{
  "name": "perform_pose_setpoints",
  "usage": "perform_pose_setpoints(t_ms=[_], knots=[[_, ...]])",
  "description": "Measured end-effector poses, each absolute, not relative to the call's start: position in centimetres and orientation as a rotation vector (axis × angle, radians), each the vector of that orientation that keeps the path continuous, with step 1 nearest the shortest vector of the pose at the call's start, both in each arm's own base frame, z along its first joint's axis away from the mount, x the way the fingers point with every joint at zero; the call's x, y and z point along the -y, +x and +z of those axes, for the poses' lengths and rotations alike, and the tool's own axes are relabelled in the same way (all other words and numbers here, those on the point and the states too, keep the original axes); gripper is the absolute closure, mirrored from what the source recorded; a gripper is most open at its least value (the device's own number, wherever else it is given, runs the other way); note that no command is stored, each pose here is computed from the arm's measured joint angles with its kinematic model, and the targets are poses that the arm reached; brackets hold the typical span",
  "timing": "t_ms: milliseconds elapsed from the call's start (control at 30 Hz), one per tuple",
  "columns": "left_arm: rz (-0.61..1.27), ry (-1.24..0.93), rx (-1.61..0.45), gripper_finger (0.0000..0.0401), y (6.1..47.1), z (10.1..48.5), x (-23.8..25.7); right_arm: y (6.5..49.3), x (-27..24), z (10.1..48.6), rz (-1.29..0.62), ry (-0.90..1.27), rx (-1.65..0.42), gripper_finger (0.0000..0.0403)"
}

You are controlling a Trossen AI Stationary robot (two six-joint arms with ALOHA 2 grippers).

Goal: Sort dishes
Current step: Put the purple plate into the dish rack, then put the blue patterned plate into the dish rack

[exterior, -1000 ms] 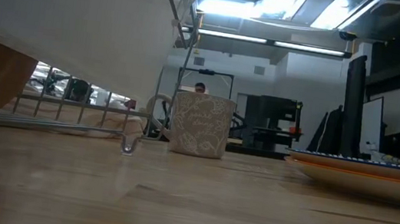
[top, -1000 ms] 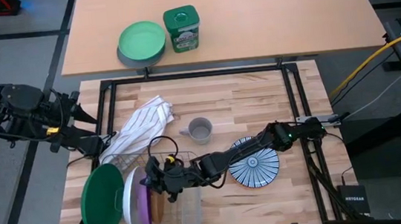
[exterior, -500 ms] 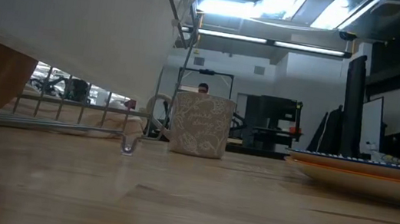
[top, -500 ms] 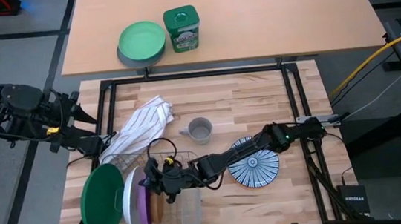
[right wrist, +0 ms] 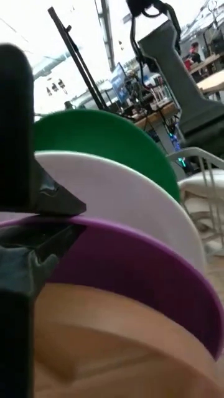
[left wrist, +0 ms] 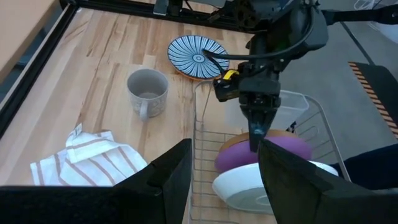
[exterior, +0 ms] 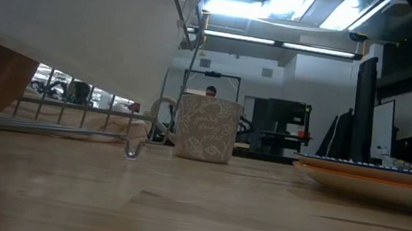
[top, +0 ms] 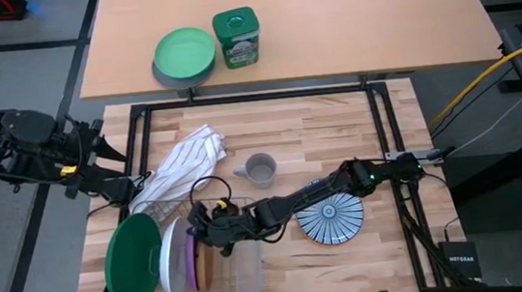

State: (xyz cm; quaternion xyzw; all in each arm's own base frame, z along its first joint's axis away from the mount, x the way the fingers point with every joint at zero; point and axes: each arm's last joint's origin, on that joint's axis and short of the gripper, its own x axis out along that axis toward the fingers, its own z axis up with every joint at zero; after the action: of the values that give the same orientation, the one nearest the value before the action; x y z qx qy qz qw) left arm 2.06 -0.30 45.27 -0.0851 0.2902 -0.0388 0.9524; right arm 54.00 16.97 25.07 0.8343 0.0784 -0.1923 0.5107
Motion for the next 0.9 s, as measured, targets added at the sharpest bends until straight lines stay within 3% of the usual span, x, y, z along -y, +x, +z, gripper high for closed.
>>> perform_pose_setpoints(t_ms=[533,900], knots=[[-0.084,-0.153,-0.588,0.0229,2.07,45.27,0.29,54.26,-16.55,25.24,-0.43,2.021,-0.211,0.0288],[-0.082,-0.16,-0.588,0.0229,2.07,45.27,0.29,54.21,-16.61,25.26,-0.432,2.024,-0.212,0.0283]])
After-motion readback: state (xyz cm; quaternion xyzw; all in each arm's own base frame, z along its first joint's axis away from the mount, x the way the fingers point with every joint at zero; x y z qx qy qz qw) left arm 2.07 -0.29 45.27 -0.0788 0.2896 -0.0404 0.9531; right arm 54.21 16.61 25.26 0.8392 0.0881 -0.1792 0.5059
